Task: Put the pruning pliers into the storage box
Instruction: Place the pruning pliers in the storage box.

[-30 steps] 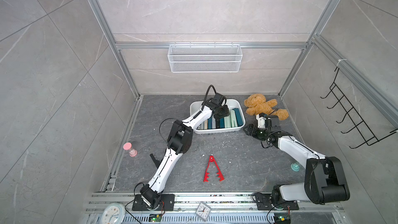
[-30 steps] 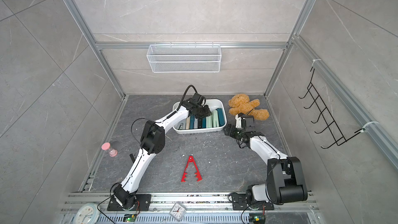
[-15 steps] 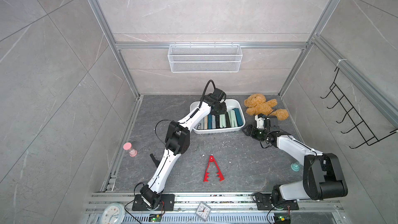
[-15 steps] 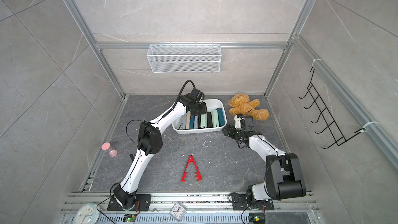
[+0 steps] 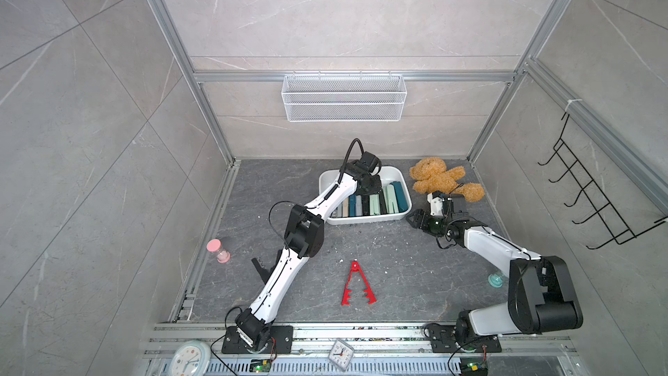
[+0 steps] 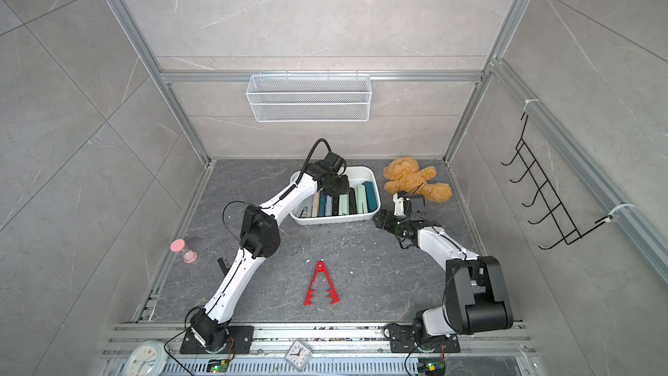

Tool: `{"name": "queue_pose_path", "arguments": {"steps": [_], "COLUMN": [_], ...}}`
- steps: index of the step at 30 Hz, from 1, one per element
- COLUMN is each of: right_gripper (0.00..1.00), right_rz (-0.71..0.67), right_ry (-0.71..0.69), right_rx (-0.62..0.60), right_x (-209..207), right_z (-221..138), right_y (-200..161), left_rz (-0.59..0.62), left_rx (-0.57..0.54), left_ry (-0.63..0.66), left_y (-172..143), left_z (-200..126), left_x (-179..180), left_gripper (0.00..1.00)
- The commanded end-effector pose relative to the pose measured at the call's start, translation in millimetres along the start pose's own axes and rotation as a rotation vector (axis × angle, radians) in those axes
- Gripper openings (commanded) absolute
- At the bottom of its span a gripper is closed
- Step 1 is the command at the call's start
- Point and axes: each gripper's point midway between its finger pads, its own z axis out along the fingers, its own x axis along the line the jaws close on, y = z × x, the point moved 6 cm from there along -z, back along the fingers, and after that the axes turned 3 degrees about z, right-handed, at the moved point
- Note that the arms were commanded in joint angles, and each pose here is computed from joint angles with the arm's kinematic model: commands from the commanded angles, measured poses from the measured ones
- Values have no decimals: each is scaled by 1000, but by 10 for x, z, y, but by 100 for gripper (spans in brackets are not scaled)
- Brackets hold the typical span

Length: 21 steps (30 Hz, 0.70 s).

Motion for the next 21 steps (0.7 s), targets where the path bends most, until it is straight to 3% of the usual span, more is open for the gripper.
{"name": "queue_pose_path", "arguments": {"steps": [1,9,21], "right_gripper": [71,71,71], "right_rz": [13,18,9], "right_ry": [-4,-8,-13], "right_rx": [9,16,15], "right_x": [-13,-28,-11], "right_z": [22,26,5], "right_y": [11,-4,18], "left_rz": [13,-9,-9], "left_rx": [-25,-18,-11], "left_ry": [-45,-62,-32], "left_y": [70,34,5], "left_z": [-53,53,97], "left_x": [-98,-117,-64], "left_gripper": [13,15,48]}}
